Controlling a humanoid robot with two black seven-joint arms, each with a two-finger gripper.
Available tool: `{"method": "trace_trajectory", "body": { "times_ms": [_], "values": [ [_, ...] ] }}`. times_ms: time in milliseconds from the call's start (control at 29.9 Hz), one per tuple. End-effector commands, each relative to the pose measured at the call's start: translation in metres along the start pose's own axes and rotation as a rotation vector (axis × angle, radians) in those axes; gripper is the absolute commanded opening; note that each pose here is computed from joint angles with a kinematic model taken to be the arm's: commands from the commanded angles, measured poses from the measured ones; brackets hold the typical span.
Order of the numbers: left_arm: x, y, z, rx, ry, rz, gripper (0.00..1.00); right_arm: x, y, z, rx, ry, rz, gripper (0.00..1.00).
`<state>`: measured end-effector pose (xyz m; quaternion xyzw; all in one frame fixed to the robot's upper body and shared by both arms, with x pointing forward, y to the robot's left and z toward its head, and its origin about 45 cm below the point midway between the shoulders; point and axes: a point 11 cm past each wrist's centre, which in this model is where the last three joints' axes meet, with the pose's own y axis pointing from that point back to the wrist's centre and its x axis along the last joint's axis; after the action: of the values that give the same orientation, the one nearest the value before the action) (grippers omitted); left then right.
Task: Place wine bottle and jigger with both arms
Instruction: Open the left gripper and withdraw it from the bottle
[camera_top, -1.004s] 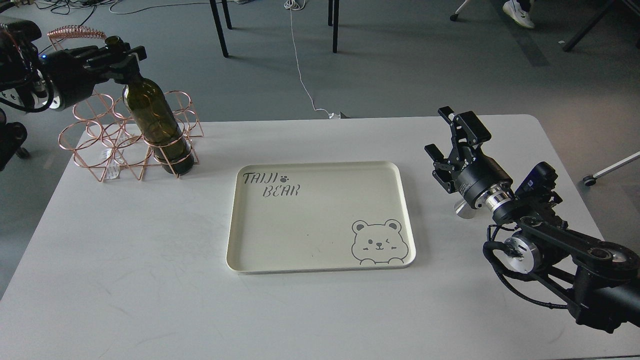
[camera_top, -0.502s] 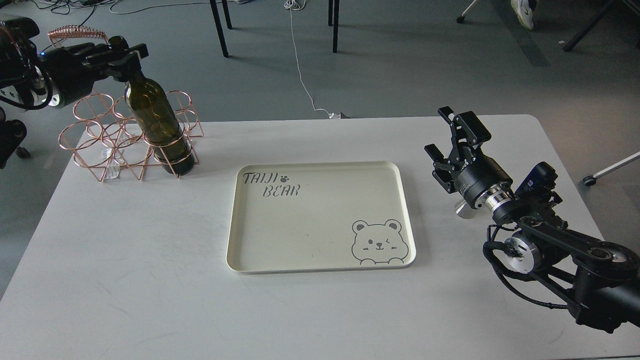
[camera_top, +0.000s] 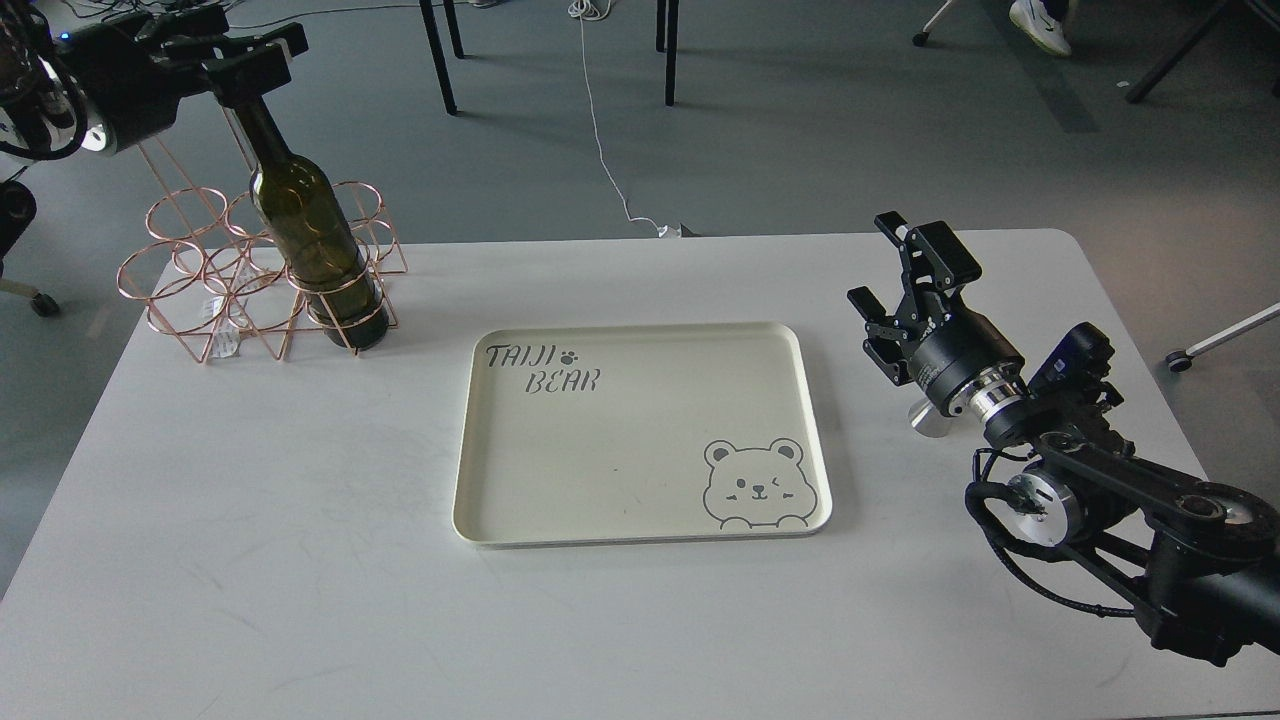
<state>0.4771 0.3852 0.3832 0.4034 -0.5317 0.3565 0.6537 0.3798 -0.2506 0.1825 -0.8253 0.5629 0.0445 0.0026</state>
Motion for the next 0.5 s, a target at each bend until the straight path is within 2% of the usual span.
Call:
{"method": "trace_trajectory", "body": {
  "times_ms": [0,167,268,368,468],
  "values": [
    [0.045,0.004,0.019,-0.078,0.079,0.087,0.98,0.002,-0.002,-0.004,0.013,-0.004,0.008,0.99],
    [0.084,0.01,0.066,-0.314,0.419,0.234,0.98,0.005,-0.007,-0.015,0.049,-0.026,0.027,0.99],
    [0.093,0.012,0.099,-0.479,0.665,0.291,0.98,0.006,-0.01,-0.022,0.073,-0.041,0.039,0.99],
    [0.066,0.011,0.126,-0.59,0.901,0.256,0.98,0.009,-0.01,-0.026,0.086,-0.049,0.048,0.99],
    [0.028,0.013,0.139,-0.611,1.03,0.202,0.98,0.008,-0.01,-0.025,0.084,-0.052,0.047,0.99]
  ]
}}
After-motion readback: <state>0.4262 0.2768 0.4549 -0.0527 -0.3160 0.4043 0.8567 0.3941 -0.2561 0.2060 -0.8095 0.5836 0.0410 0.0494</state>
